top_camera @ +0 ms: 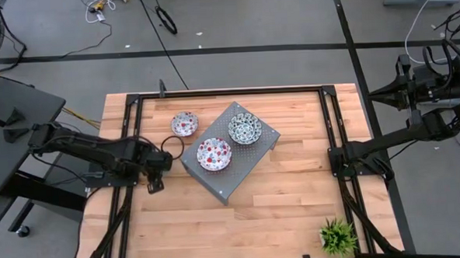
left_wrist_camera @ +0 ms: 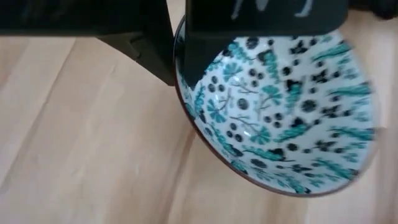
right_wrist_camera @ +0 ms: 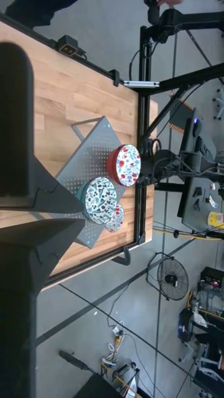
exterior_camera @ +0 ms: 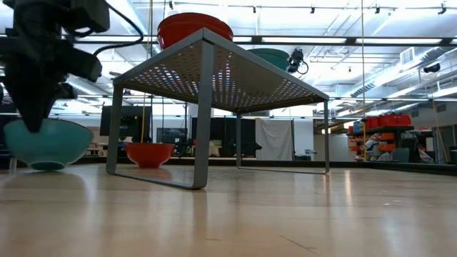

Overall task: Pick & Place Mini bowls
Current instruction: Stack the blue patterned bowl on top of the blue patterned bowls on the shelf

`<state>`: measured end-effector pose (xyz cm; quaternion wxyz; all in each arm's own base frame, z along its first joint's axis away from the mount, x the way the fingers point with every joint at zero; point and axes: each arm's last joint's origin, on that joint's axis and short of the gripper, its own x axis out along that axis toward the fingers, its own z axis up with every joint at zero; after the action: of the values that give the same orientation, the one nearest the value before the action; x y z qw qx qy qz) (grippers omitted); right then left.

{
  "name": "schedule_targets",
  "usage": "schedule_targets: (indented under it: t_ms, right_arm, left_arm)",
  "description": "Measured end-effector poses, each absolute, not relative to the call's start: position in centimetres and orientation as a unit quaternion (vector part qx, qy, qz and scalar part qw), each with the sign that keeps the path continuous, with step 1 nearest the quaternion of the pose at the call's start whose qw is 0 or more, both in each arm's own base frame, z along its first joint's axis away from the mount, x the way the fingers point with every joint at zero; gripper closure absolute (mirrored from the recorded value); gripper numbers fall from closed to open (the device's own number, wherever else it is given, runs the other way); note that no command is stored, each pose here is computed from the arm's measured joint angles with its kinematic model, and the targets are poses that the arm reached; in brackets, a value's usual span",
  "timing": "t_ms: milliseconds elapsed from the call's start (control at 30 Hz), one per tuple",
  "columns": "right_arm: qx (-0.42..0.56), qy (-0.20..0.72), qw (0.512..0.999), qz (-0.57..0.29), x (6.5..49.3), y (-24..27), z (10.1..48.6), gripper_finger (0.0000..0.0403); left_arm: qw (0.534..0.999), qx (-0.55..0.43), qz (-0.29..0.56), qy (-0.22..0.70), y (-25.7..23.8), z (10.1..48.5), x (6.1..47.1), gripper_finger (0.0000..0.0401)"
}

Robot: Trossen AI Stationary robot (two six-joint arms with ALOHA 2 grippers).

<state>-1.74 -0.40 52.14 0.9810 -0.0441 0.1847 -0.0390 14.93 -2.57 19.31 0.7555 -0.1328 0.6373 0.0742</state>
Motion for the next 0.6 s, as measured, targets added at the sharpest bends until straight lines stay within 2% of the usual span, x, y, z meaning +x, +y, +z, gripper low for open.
schedule_targets:
  t_ms: [600]
  right_arm:
    - [-0.044,0.185,0.981,-0.039,-1.7,-0.4,52.1,0.0376]
  left_arm:
    - [0.770,-0.118,0.070,0.623,-2.6,22.8,15.6,0.0390]
